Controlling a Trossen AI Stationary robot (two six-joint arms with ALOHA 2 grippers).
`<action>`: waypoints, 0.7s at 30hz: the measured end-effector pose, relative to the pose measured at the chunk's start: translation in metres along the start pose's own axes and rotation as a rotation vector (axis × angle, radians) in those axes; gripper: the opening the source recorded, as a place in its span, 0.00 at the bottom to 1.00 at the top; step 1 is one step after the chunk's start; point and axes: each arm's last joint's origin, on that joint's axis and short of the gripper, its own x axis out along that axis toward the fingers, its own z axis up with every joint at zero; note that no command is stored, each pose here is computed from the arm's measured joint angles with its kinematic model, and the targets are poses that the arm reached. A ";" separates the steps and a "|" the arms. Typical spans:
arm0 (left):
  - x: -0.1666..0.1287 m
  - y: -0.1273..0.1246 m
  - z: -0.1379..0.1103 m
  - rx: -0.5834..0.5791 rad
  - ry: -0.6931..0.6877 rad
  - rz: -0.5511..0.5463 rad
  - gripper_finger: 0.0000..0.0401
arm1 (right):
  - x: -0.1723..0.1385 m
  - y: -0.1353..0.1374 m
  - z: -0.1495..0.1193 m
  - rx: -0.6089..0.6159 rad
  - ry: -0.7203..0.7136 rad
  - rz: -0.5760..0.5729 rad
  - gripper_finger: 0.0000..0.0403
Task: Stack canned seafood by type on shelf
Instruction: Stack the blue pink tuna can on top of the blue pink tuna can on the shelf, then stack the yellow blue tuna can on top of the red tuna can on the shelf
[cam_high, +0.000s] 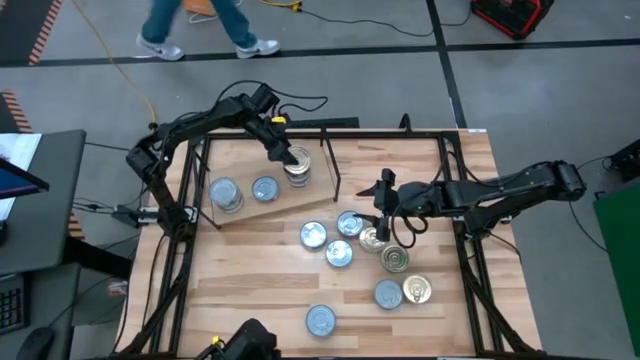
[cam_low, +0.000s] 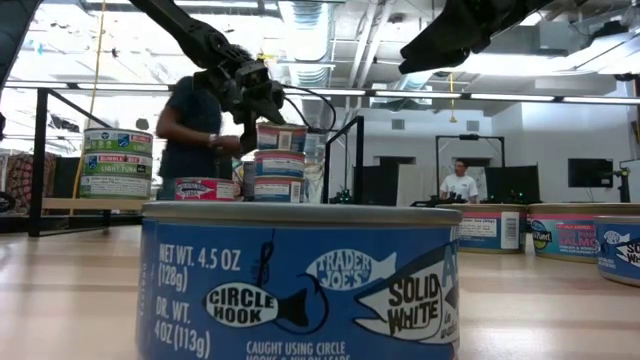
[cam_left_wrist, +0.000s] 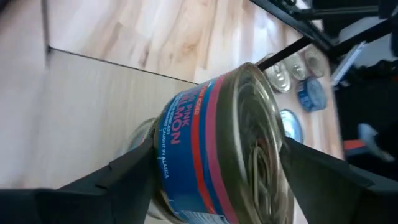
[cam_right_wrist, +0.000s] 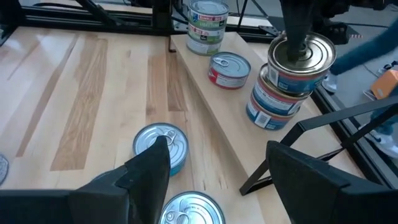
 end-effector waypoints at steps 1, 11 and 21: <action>-0.001 -0.001 0.000 0.016 0.001 0.017 0.81 | 0.000 0.000 0.000 0.000 -0.001 0.000 0.72; -0.022 -0.017 0.011 0.185 -0.074 0.135 0.86 | 0.000 0.000 0.000 0.005 -0.002 0.000 0.72; -0.042 -0.094 0.021 0.521 -0.148 0.259 0.82 | 0.000 0.000 -0.004 0.013 0.037 0.000 0.72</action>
